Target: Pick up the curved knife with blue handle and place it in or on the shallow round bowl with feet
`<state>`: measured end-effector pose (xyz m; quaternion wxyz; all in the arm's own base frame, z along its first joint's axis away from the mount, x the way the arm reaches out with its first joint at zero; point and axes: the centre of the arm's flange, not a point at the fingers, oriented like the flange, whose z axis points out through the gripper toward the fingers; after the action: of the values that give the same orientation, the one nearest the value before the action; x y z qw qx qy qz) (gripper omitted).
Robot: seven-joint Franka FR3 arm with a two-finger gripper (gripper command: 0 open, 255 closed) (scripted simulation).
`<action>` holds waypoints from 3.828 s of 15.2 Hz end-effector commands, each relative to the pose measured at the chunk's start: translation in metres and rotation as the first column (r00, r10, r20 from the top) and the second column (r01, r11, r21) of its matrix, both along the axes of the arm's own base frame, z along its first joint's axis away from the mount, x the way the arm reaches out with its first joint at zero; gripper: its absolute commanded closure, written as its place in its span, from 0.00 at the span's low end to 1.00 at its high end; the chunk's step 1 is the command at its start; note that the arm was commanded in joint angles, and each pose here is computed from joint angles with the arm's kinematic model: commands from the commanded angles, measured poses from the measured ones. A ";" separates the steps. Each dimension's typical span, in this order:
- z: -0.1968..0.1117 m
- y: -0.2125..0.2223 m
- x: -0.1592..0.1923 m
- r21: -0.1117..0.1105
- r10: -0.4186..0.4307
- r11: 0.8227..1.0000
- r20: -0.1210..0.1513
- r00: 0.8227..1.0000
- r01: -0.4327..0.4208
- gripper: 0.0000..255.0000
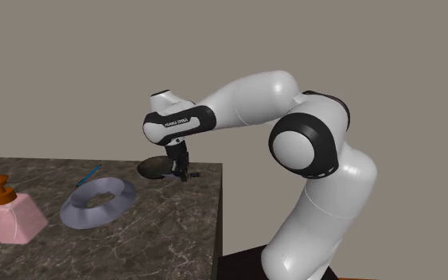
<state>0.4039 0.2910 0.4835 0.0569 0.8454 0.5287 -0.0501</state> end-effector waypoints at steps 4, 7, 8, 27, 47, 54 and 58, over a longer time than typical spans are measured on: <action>0.026 -0.001 -0.001 0.000 0.000 1.000 -0.001 1.000 0.000 1.00; 0.042 -0.001 -0.001 0.000 0.000 1.000 -0.001 1.000 0.000 1.00; 0.047 -0.001 -0.001 0.000 0.000 1.000 -0.001 1.000 0.000 1.00; 0.034 0.093 0.154 0.000 0.000 1.000 -0.001 1.000 0.000 1.00; -0.012 0.093 0.154 0.000 0.000 1.000 -0.001 1.000 0.000 0.00; 0.037 0.101 0.155 0.000 0.000 1.000 -0.001 1.000 0.000 0.00; 0.037 0.101 0.155 0.000 0.000 1.000 -0.001 1.000 0.000 0.00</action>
<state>0.5590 0.3912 0.5202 0.0568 0.8454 0.5287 -0.0502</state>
